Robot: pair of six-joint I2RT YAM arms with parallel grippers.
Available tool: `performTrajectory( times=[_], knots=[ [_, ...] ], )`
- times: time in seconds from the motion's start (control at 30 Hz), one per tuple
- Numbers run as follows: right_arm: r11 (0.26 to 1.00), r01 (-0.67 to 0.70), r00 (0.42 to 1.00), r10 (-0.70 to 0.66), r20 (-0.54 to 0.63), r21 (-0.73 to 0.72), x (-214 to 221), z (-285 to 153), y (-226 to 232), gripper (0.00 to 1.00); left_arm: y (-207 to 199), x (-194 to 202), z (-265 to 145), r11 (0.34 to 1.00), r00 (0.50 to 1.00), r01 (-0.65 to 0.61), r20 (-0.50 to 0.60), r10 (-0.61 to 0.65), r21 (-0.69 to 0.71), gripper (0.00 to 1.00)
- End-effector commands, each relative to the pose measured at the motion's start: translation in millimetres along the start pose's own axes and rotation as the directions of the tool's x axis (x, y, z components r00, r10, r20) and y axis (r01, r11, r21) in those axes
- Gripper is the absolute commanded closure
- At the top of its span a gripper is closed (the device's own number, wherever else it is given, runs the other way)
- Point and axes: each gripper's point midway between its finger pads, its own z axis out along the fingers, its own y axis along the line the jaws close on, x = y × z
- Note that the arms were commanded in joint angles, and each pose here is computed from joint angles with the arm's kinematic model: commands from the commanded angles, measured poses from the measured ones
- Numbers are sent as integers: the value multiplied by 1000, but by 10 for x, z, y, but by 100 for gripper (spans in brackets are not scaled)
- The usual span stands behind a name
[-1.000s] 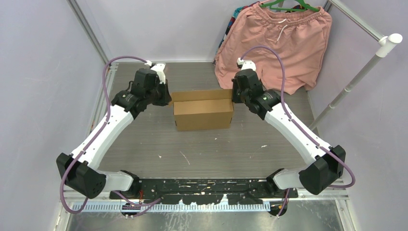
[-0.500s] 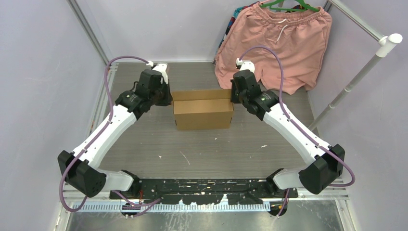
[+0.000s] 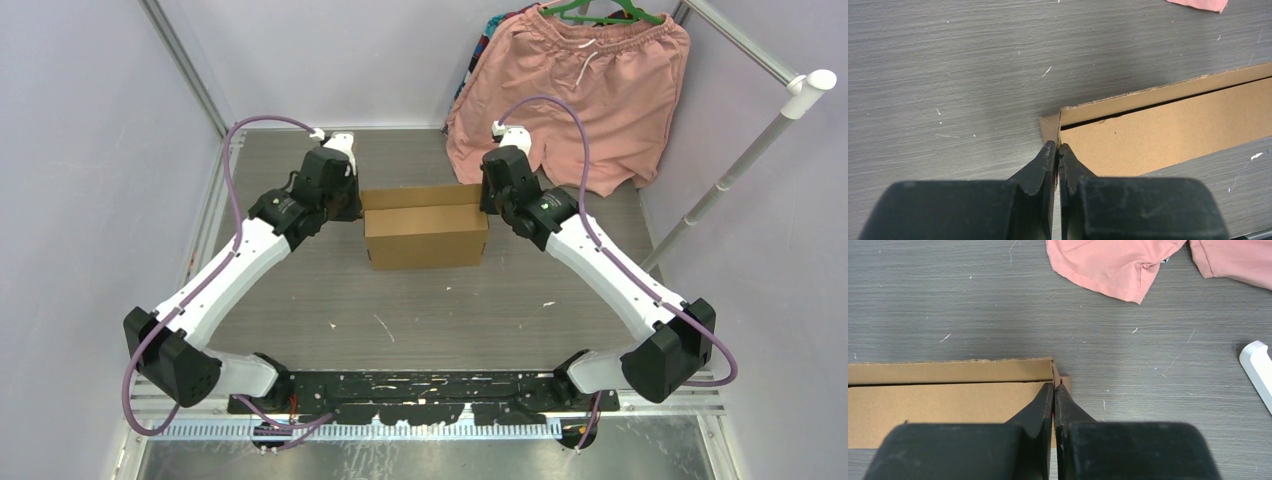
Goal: Fold the paper box
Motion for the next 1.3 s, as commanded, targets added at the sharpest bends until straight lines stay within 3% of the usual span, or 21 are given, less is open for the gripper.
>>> performTrajectory(
  times=[0.0,1.27],
  knots=[
    [1000,2,1000,-1,-20,31,58,12,-9,99,-29,-158,-41,999,998,32,45,-31,-20,93],
    [994,20,1000,-22,17,108,180,-38,-64,99,25,-166,0,983,990,115,95,-102,-144,94]
  ],
)
